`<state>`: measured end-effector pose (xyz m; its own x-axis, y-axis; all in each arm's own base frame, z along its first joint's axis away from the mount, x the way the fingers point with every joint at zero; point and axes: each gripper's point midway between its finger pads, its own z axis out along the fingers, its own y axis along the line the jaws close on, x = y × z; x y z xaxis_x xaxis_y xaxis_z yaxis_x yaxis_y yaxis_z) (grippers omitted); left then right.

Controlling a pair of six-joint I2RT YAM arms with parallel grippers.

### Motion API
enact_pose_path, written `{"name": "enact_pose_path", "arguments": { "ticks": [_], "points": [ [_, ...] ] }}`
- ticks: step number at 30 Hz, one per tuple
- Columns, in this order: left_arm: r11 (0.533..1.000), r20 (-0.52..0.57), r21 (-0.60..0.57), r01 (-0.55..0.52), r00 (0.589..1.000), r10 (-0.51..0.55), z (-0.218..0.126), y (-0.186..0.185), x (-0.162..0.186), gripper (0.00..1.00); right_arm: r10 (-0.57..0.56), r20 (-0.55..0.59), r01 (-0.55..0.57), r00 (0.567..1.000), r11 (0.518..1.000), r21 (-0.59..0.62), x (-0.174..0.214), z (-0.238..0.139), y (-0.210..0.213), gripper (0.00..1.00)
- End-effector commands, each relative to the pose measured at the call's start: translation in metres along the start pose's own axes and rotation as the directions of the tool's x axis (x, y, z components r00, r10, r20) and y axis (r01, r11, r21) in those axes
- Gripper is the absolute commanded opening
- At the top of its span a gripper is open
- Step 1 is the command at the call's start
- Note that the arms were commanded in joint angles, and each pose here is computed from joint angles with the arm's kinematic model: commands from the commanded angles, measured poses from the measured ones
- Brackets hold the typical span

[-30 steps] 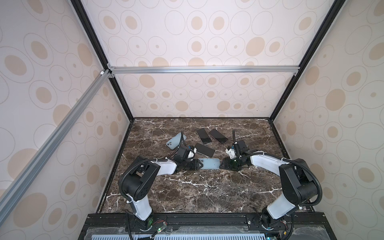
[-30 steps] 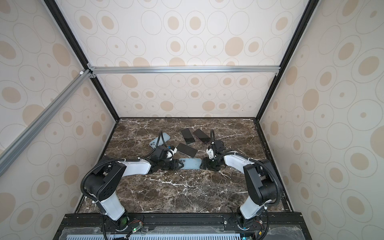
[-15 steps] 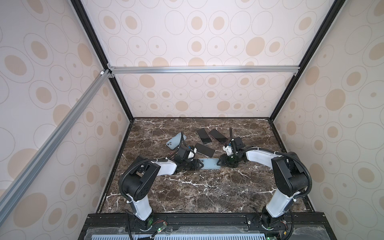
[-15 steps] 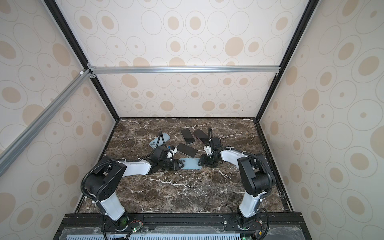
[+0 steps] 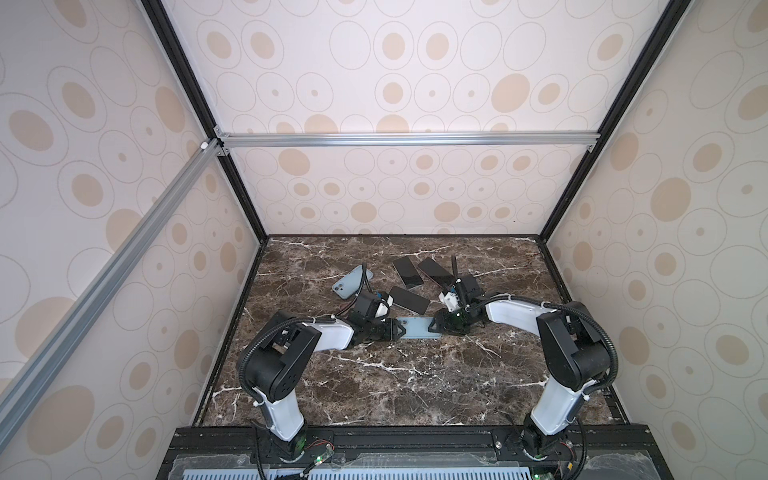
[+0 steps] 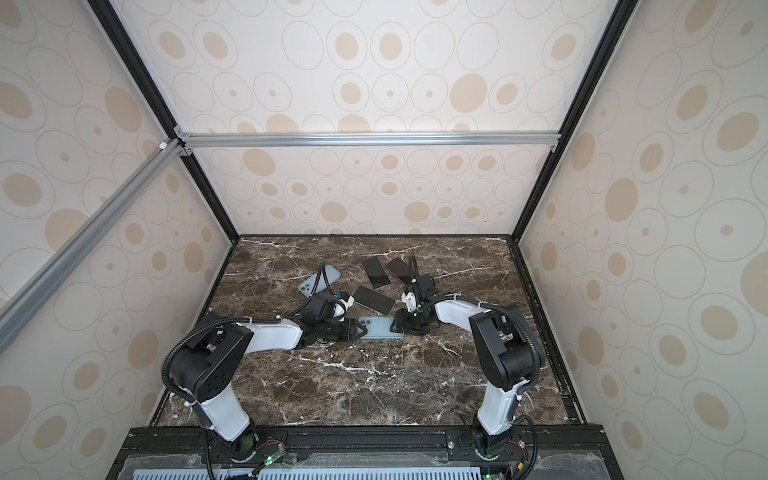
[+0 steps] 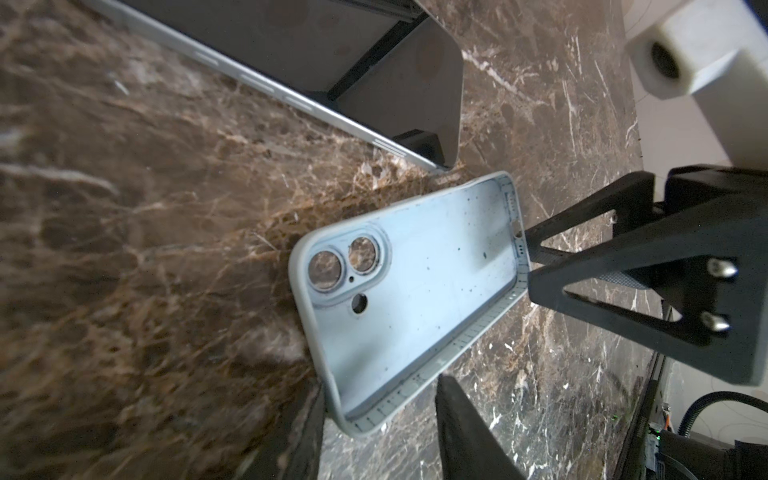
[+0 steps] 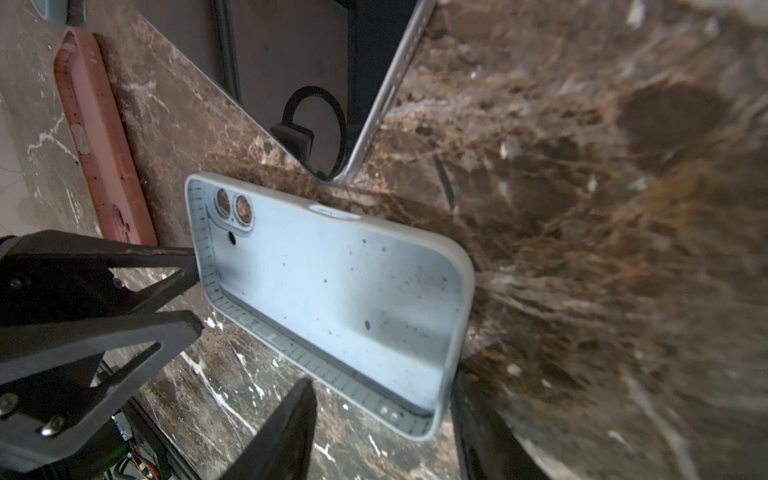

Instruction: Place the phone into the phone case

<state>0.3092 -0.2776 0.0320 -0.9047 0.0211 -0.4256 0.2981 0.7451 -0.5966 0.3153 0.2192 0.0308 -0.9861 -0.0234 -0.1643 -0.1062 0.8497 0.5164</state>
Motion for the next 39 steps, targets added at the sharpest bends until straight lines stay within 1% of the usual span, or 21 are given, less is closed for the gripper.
{"name": "enact_pose_path", "arguments": {
  "ticks": [1, 10, 15, 17, 18, 24, 28, 29, 33, 34, 36, 39],
  "points": [
    [1.0, -0.051, 0.005, -0.021, 0.998, 0.021, 0.0, -0.003, 0.011, 0.44, 0.018, -0.066, -0.018, 0.998, 1.0, 0.002, 0.024, 0.007, 0.002, 0.55],
    [1.0, -0.038, 0.013, 0.001, 0.999, 0.0, -0.01, -0.007, 0.018, 0.44, 0.008, -0.099, -0.006, 0.995, 1.0, 0.019, 0.042, 0.003, 0.001, 0.55],
    [1.0, -0.032, 0.024, 0.016, 0.999, -0.016, -0.013, -0.009, 0.024, 0.44, 0.002, -0.108, 0.001, 0.994, 1.0, 0.031, 0.045, 0.002, -0.001, 0.55],
    [1.0, -0.023, 0.005, 0.019, 1.0, -0.019, -0.014, -0.006, 0.025, 0.43, 0.003, -0.109, 0.0, 0.994, 1.0, 0.028, 0.045, 0.002, 0.0, 0.55],
    [1.0, -0.001, -0.019, 0.021, 1.0, -0.021, -0.016, -0.002, 0.023, 0.43, 0.003, -0.11, 0.0, 0.994, 1.0, 0.027, 0.046, 0.002, 0.0, 0.55],
    [0.999, 0.067, -0.037, 0.038, 0.997, -0.035, -0.023, 0.0, 0.014, 0.47, -0.005, -0.105, 0.017, 0.994, 0.993, 0.116, 0.044, -0.005, -0.013, 0.58],
    [0.998, 0.086, -0.052, 0.04, 0.996, -0.036, -0.027, -0.001, 0.01, 0.5, -0.059, -0.098, 0.075, 0.993, 0.984, 0.164, 0.036, -0.014, -0.015, 0.63],
    [0.998, 0.093, -0.057, 0.041, 0.995, -0.035, -0.028, 0.0, 0.009, 0.52, -0.081, -0.097, 0.096, 0.992, 0.981, 0.171, 0.033, -0.017, -0.014, 0.65],
    [0.998, 0.114, -0.06, 0.025, 0.993, -0.018, -0.037, -0.005, 0.003, 0.64, -0.209, -0.093, 0.223, 0.974, 0.955, 0.194, 0.016, -0.031, -0.006, 0.74],
    [0.997, 0.117, -0.07, 0.024, 0.993, -0.016, -0.04, -0.005, 0.003, 0.7, -0.249, -0.087, 0.262, 0.965, 0.941, 0.214, 0.009, -0.036, -0.006, 0.79],
    [0.995, 0.135, -0.094, 0.02, 0.991, -0.008, -0.048, -0.004, -0.001, 0.82, -0.329, -0.076, 0.337, 0.941, 0.908, 0.248, -0.005, -0.044, -0.003, 0.91],
    [0.995, 0.18, -0.103, 0.015, 0.984, 0.004, -0.062, -0.009, -0.008, 0.93, -0.425, -0.066, 0.427, 0.903, 0.863, 0.272, -0.025, -0.051, 0.004, 0.97]
  ]
}}
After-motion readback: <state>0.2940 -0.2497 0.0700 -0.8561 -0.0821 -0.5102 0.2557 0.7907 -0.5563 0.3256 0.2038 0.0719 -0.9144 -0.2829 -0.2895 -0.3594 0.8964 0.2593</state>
